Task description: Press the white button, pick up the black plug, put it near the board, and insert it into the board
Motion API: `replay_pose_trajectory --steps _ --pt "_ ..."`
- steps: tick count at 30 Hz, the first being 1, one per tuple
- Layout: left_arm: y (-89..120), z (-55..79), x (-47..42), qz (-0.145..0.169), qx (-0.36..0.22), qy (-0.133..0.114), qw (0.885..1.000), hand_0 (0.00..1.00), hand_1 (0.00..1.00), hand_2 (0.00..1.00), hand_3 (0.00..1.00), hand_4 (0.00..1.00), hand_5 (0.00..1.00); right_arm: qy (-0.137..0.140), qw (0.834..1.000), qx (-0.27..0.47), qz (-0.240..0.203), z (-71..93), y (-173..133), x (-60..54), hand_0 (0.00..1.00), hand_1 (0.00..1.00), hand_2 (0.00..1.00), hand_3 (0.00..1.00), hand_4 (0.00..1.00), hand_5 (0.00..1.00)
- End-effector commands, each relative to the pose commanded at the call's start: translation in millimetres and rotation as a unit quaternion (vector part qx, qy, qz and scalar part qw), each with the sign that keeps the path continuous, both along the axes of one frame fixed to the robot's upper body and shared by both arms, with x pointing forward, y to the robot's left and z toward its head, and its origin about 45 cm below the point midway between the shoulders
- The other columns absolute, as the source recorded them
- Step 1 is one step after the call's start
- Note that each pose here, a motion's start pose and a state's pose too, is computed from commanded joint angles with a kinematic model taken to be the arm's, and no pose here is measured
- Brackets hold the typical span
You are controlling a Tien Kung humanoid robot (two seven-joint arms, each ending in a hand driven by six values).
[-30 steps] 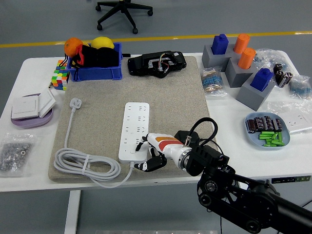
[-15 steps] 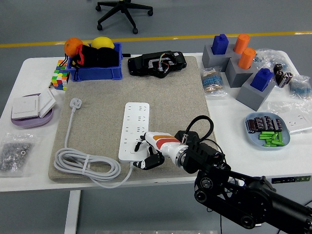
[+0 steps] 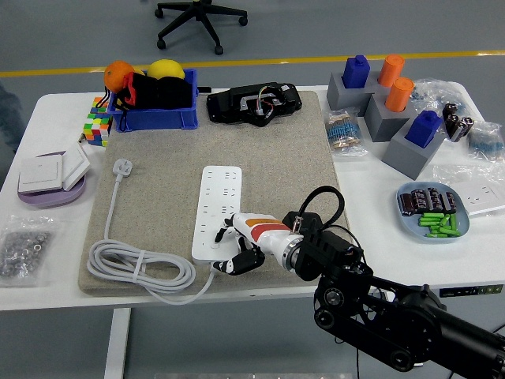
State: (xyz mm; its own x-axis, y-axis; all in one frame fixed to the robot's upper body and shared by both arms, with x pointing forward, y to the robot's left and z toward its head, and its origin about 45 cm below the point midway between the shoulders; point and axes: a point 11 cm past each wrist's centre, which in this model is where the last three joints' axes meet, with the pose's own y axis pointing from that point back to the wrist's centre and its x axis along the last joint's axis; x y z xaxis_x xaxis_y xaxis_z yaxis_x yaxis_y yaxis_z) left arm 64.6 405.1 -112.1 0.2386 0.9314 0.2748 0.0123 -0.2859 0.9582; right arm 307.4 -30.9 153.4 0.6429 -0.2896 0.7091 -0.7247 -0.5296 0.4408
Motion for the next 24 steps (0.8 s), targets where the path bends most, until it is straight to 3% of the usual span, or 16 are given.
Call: replay_pose_trajectory --steps 13,18,24 --pt "-0.7 -0.2 0.3 -0.001 0.000 0.000 1.000 0.623 0.628 0.635 0.690 0.539 0.404 0.011 1.000 -0.016 -0.005 -17.3 -7.1 2.9 0.002 0.010 0.154 0.639 0.824 0.355" --pt "-0.7 -0.3 -0.6 0.000 0.000 0.001 1.000 0.623 0.629 0.635 0.690 0.539 0.404 0.000 1.000 0.004 -0.003 -3.7 -2.7 2.8 0.002 0.010 0.153 0.639 0.824 0.353" --pt "-0.5 -0.1 0.3 -0.002 0.000 0.000 1.000 0.623 0.629 0.635 0.688 0.538 0.401 -0.024 0.999 0.038 0.003 27.5 5.5 2.8 0.002 0.010 0.153 0.639 0.821 0.353"
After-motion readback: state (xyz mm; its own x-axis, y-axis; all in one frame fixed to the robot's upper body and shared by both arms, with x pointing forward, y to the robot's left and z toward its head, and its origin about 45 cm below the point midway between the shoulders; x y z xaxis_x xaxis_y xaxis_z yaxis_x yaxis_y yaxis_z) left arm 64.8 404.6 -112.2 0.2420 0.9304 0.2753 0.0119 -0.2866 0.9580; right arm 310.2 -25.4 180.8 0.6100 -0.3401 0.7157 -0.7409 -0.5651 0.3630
